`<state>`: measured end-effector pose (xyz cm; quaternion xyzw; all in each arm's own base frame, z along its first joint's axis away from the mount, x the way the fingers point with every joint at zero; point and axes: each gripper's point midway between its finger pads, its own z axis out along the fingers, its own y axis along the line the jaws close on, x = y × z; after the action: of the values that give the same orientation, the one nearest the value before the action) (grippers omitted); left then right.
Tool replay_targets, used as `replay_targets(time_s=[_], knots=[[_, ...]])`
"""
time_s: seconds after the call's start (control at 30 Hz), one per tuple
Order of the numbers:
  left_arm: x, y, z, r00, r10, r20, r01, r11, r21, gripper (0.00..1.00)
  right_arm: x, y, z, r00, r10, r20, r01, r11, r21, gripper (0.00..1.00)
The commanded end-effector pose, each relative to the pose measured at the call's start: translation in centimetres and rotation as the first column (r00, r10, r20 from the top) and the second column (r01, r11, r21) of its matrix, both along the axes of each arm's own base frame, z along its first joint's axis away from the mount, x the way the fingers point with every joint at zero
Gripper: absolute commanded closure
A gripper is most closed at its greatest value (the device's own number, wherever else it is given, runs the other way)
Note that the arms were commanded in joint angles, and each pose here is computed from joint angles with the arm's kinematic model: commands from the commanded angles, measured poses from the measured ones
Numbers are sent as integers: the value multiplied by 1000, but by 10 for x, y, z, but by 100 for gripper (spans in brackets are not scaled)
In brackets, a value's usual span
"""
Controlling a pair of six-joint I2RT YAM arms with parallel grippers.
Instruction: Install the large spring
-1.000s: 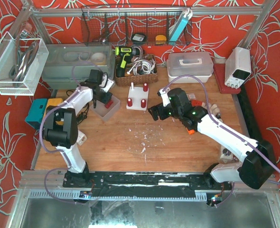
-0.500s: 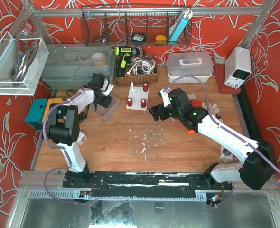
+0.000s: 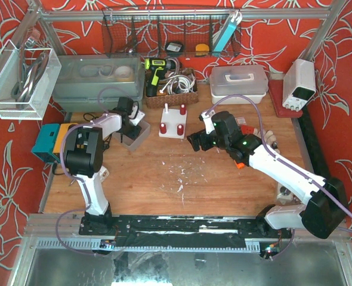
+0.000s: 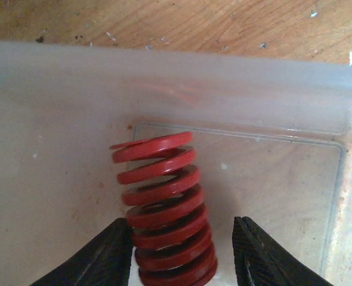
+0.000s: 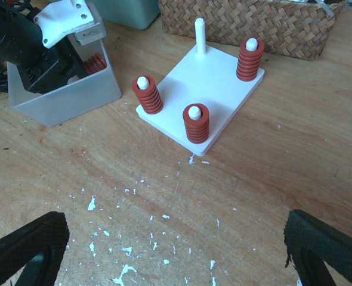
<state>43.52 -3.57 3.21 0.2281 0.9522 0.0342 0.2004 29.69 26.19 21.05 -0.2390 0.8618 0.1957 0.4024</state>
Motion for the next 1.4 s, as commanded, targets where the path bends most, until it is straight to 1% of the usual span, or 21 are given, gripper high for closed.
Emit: replay_targets(time_s=[0.0,0.13,0.2,0.37,0.5,0.57,0.7,0.77,0.83,0.93,1.03,1.13,1.2,1.27,1.37], knots=[[-5,3,-8,999,-16,-31,17,1000,21,53,0,-4,3,1000,-13,21,13,1000,3,1],[-1,-1,6,1000,-28,12,28,1000,2,67,0,-4,3,1000,-14,21,14,1000,2,1],[1,-5,15,999,-32,36,33,999,-22,72,0,-5,3,1000,-19,23,19,1000,1,1],[3,-15,42,994,-36,103,45,995,-86,90,2,-13,7,997,-57,44,57,998,-3,1],[4,-26,77,980,-31,199,63,986,-154,96,3,-21,13,992,-109,66,108,994,25,1],[6,-33,99,963,-28,269,85,976,-201,100,2,-22,17,991,-118,70,115,992,47,1],[-1,-54,145,918,-62,392,187,939,-290,100,-1,-13,21,995,-80,55,75,993,94,1],[-8,-63,166,886,-87,456,245,923,-298,100,-3,-6,25,998,-49,44,43,991,126,1],[-18,-72,187,839,-121,530,308,909,-281,100,-3,1,33,999,-32,14,29,983,180,4],[-40,-98,212,748,-202,633,433,870,-234,100,-7,17,51,998,32,-52,-14,952,306,10],[-64,-130,218,669,-302,679,534,831,-155,100,-14,38,69,988,131,-78,-90,916,391,18],[-84,-165,216,594,-415,689,621,781,-65,100,-11,47,71,982,168,-89,-122,917,380,25],[-93,-181,213,549,-471,691,653,757,-2,100,-12,51,71,976,197,-94,-152,922,356,27],[-100,-191,210,510,-505,696,667,743,50,100,-15,56,69,965,241,-107,-192,919,343,28],[-107,-201,211,438,-537,721,684,719,120,100,-19,58,60,953,269,-140,-212,921,326,32]])
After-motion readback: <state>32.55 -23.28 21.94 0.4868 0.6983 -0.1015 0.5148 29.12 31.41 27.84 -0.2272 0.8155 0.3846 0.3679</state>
